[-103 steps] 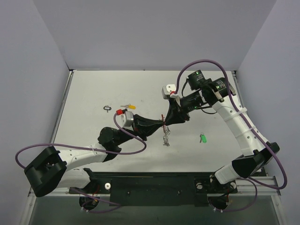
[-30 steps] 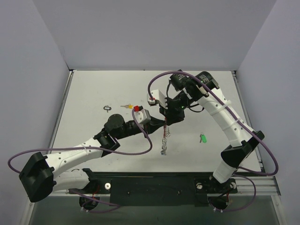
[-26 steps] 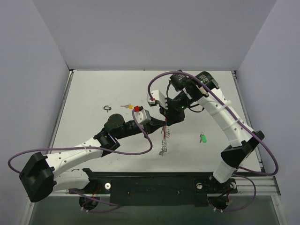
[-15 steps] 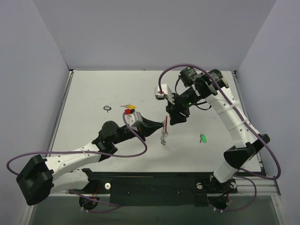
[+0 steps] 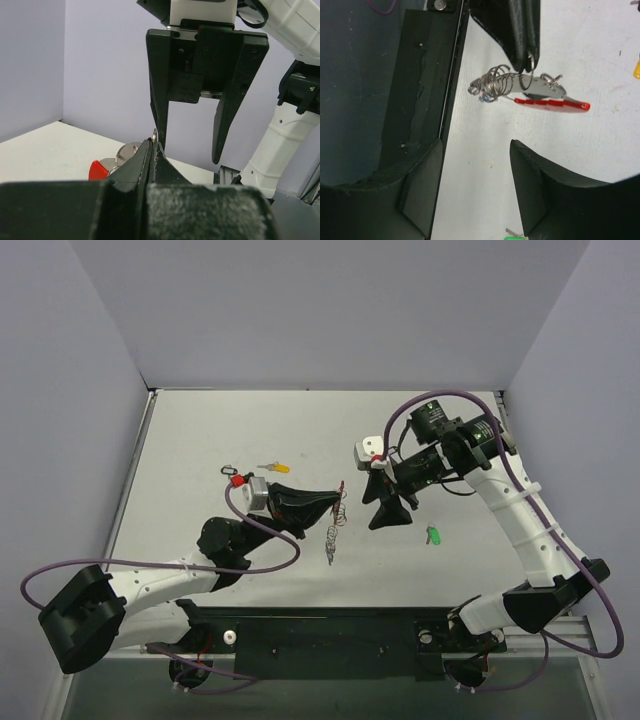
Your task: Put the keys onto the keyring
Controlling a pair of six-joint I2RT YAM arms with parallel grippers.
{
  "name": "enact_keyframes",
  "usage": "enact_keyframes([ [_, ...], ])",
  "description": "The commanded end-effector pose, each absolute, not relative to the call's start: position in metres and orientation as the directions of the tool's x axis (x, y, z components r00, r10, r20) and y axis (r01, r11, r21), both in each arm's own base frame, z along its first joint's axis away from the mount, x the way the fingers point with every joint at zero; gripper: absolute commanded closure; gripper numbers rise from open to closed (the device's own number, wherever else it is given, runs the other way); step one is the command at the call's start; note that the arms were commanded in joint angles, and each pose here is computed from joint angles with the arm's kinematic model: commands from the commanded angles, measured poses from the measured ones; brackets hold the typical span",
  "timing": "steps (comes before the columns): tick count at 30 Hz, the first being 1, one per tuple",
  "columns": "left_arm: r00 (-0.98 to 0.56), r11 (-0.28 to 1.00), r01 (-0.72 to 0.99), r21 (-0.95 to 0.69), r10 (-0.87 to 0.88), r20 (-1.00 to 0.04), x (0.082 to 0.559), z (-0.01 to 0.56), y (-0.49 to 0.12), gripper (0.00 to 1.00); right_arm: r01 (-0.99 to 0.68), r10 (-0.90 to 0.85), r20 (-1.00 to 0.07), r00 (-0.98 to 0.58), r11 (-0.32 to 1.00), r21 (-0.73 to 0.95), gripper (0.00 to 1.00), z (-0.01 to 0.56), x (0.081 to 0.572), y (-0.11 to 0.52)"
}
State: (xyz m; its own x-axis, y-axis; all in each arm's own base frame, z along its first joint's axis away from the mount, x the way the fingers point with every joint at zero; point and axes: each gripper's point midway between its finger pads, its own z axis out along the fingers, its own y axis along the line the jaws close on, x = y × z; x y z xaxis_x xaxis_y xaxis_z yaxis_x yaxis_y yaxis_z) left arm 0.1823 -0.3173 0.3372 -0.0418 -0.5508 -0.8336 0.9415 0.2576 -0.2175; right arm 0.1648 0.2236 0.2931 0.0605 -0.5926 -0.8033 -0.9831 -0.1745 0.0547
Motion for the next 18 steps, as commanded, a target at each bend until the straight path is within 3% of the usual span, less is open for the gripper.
enact_keyframes([
  [1,0.015,0.201,0.964,-0.171,-0.689,-0.725,0.167,0.387,-0.305,1.00,-0.976,-0.501,-0.863,0.068,-0.213,0.047,0.49,0.309,0.170,0.243],
  [11,0.004,0.187,0.967,-0.174,-0.691,-0.722,0.165,0.384,-0.311,1.00,-0.978,-0.484,-0.875,0.019,-0.189,0.084,0.54,0.315,0.181,0.257],
  [18,0.001,0.185,0.967,-0.176,-0.693,-0.720,0.166,0.384,-0.313,1.00,-0.977,-0.483,-0.875,0.003,-0.189,0.101,0.69,0.312,0.179,0.261],
])
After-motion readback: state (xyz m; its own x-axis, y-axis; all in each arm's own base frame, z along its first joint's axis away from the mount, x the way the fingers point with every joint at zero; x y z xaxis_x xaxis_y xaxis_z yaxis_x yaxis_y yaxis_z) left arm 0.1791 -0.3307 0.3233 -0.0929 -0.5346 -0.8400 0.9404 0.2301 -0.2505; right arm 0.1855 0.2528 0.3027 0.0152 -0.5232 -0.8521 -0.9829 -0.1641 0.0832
